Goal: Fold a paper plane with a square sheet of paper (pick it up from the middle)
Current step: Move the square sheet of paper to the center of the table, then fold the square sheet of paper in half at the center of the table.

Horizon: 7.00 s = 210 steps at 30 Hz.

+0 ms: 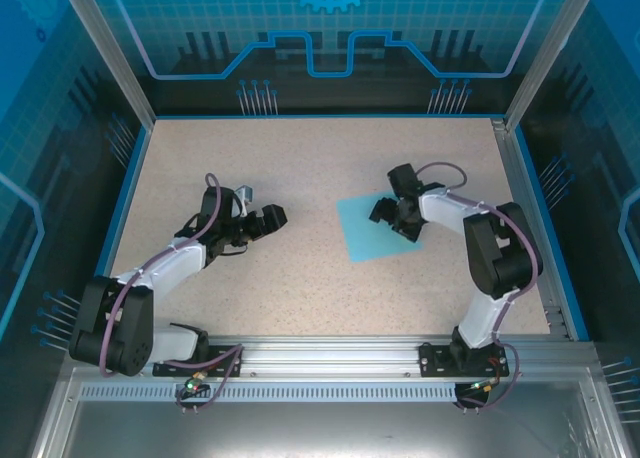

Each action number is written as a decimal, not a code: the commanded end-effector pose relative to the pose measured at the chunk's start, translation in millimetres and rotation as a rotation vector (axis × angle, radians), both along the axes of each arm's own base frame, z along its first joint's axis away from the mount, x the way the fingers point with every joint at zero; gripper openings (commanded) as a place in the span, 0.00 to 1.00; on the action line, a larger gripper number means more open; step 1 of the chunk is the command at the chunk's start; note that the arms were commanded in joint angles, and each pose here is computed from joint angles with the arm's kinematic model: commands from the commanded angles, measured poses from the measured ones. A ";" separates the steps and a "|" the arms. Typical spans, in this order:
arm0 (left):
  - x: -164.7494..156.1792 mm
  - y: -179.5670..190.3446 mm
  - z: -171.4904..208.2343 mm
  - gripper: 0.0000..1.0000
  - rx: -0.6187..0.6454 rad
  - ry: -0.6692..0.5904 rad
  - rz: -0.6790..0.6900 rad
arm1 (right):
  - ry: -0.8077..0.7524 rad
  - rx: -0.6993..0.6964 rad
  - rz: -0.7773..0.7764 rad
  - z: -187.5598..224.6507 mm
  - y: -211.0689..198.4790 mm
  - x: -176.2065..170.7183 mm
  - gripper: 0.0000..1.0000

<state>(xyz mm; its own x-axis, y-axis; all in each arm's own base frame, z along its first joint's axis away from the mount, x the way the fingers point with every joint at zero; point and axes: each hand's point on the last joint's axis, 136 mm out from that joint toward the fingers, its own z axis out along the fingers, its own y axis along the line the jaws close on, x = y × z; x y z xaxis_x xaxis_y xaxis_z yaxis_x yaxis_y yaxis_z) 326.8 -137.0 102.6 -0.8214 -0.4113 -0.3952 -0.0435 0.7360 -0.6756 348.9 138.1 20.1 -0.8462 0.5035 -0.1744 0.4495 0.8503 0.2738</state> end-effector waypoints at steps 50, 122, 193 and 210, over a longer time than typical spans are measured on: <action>-9.3 -43.9 -12.3 0.99 -0.060 0.051 -0.118 | 0.250 -0.275 0.516 -16.4 99.6 -34.1 0.99; -9.6 -51.7 -13.6 0.99 -0.048 0.067 -0.144 | 0.220 -0.206 0.507 -21.8 102.4 -36.6 0.85; -14.3 -143.5 -23.2 0.72 -0.230 0.218 -0.426 | -0.001 0.396 0.372 29.4 73.2 -37.1 0.72; -13.8 -159.5 -23.7 0.27 -0.294 0.243 -0.488 | -0.005 0.407 0.328 24.6 71.2 -38.3 0.73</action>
